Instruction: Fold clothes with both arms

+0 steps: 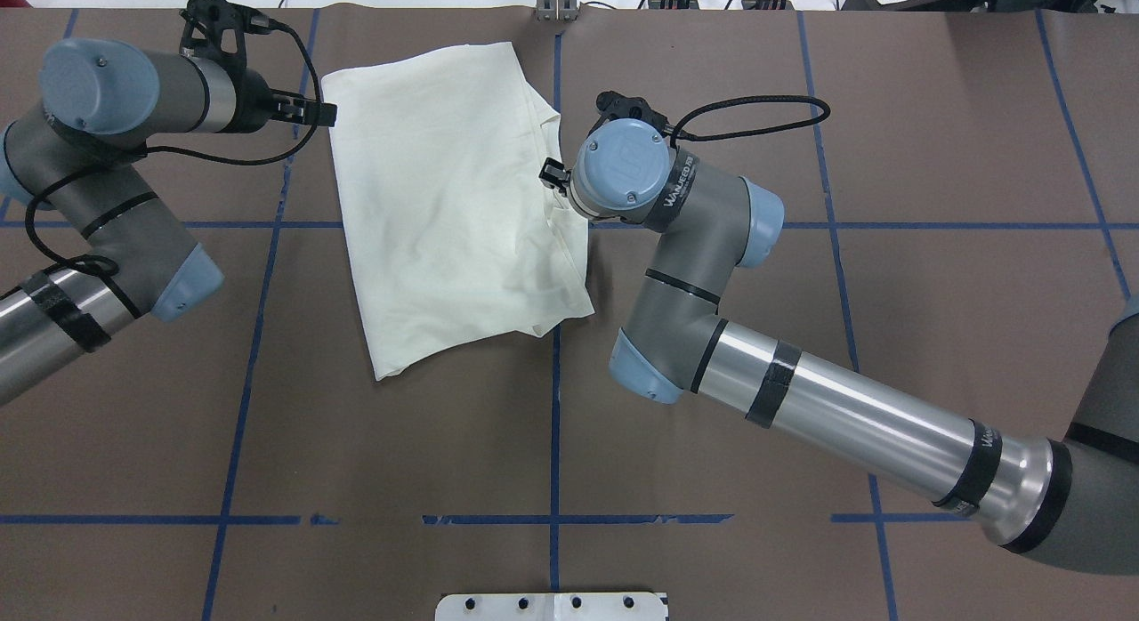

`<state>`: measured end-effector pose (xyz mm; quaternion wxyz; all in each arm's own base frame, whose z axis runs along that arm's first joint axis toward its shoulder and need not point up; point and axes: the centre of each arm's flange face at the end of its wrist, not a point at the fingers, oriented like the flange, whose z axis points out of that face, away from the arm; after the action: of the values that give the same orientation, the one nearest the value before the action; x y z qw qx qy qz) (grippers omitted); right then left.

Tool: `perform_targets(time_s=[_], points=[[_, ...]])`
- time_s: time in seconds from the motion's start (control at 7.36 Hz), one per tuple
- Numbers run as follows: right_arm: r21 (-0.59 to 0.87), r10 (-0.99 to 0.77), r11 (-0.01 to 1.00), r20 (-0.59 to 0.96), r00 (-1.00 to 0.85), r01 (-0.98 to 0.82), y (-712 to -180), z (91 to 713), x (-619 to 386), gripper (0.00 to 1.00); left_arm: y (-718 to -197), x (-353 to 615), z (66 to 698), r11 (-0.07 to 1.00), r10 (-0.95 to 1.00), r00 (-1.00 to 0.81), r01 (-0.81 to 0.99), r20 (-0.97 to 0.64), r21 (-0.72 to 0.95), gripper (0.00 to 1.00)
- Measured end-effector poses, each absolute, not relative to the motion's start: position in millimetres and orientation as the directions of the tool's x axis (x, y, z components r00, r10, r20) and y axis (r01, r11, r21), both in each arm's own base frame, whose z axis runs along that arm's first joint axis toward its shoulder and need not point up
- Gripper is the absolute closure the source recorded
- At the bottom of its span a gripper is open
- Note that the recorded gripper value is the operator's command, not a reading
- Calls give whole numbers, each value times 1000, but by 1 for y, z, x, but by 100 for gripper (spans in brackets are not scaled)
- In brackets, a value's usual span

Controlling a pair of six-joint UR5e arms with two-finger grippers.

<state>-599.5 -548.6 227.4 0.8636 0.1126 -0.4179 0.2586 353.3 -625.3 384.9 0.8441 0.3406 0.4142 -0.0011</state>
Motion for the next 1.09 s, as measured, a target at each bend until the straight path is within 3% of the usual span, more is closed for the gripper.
perform_targets(time_s=[0.68,0.82,1.09], points=[[67,290,868,734,614,-491,-531,237,-626,46,-623,354,386,770,283,656,280,-700,574,0],[70,287,870,733,617,-488,-530,238,-629,52,-623,354,386,770,283,656,280,-700,573,0],[75,283,870,733,619,-487,-527,237,-631,100,-623,355,387,771,282,656,279,-700,573,0]])
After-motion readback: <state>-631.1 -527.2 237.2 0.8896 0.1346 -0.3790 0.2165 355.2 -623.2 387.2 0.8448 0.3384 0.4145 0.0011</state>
